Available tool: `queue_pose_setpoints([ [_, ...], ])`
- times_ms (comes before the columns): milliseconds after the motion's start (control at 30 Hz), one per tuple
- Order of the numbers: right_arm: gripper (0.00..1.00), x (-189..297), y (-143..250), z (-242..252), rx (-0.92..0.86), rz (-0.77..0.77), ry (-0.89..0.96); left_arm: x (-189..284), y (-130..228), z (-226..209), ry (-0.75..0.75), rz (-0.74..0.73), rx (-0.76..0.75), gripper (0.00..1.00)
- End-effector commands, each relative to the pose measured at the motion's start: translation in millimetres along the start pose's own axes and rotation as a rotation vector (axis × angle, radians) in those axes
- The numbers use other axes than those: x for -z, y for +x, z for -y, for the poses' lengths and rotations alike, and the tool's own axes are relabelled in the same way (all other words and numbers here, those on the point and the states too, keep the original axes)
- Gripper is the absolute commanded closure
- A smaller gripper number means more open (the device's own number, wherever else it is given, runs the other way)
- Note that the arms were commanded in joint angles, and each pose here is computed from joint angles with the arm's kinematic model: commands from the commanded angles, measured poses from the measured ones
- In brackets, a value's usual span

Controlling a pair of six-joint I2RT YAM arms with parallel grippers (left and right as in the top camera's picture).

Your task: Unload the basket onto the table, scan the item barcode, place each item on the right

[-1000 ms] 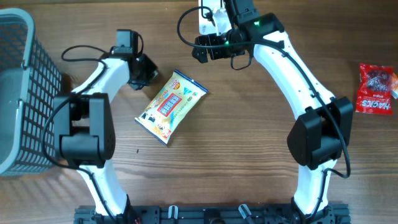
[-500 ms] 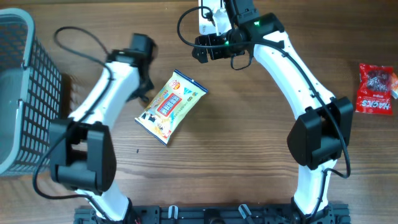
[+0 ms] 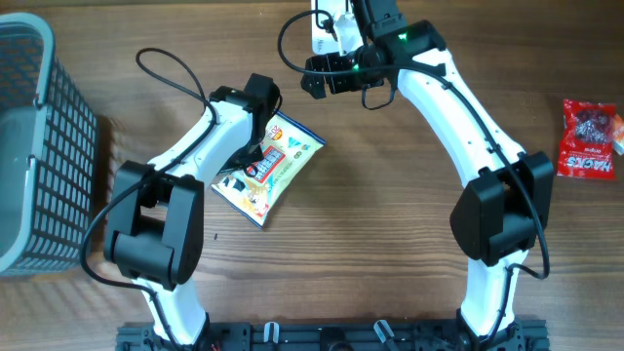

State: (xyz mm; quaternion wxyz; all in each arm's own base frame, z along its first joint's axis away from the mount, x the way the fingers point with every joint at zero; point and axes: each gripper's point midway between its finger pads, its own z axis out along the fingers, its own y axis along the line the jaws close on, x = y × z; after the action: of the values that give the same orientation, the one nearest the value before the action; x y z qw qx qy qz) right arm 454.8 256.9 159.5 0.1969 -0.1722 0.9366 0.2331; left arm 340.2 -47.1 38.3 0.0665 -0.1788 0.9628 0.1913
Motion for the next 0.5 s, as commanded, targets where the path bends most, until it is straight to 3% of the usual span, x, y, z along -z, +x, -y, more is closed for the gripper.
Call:
queue_pose_setpoints([
  [0, 0.00, -4, 1, 4, -0.009, -0.005, 0.009, -7, 10, 5, -0.004, -0.018, 0.001, 0.85],
  [100, 0.00, -4, 1, 4, -0.009, -0.005, 0.009, -7, -15, -25, -0.156, 0.127, 0.133, 0.83],
  [200, 0.00, -4, 1, 4, -0.009, -0.005, 0.009, -7, -32, -41, -0.216, 0.209, 0.209, 0.83],
  [467, 0.00, -4, 1, 5, -0.009, -0.005, 0.009, -22, -29, -51, -0.280, 0.178, 0.194, 0.82],
])
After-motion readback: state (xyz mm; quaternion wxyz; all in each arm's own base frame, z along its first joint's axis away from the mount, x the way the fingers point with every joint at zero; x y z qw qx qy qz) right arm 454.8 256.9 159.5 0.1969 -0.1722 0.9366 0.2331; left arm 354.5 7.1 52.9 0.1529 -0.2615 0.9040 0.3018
